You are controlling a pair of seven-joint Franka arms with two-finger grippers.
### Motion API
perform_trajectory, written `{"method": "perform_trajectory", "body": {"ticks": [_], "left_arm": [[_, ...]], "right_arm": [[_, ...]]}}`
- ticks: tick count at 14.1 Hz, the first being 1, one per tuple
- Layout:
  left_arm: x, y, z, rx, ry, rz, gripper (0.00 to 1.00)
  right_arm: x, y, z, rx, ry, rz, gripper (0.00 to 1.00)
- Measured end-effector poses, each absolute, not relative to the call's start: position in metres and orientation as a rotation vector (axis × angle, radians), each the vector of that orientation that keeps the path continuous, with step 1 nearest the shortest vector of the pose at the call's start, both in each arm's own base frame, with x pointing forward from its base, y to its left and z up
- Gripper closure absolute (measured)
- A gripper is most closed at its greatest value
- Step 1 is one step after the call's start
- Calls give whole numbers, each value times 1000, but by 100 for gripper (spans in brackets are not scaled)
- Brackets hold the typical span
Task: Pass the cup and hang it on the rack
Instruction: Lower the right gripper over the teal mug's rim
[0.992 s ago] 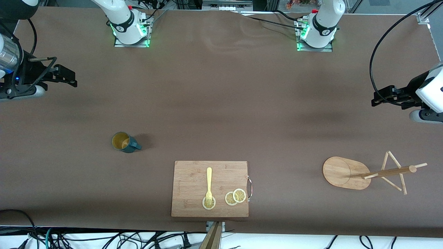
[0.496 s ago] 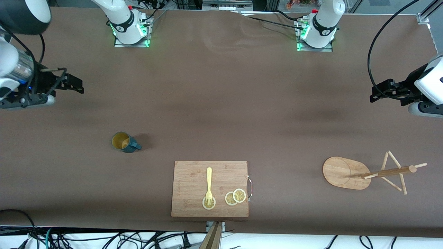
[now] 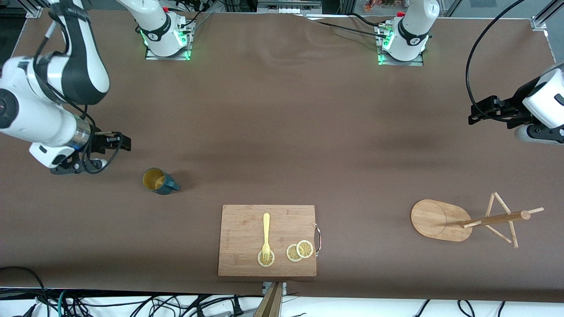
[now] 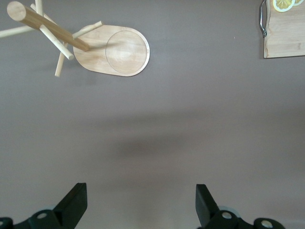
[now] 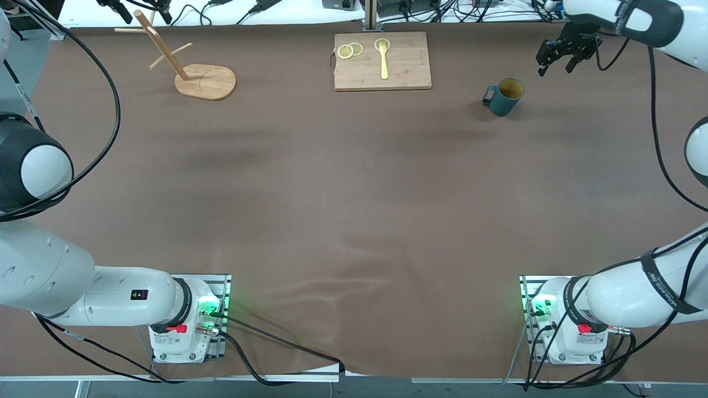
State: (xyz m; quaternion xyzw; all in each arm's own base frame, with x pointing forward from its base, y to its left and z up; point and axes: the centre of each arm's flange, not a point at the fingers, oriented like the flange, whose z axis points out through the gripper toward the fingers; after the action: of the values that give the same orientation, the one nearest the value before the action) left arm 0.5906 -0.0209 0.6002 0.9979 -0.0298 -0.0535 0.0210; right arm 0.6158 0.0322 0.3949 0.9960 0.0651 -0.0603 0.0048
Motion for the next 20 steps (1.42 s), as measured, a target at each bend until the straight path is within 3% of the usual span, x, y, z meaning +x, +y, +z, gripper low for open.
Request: {"method": "perform_trajectory", "body": {"ticks": [5,11,18,20], "left_arm": [[592,-20,592,3093,-89,-188,0],[593,-21,591,3092,-91,-189,0],[595,-21,588,3092,-91,-196,0],[597,-22,586,3092,-92,-196,0]], "right_arm": [[635,34,347,3115,203,-122,19],[650,43,292,3110,209,-52,30],[654,47,259,3109,185,-27,37],[654,47,252,3109,173,-38,43]]}}
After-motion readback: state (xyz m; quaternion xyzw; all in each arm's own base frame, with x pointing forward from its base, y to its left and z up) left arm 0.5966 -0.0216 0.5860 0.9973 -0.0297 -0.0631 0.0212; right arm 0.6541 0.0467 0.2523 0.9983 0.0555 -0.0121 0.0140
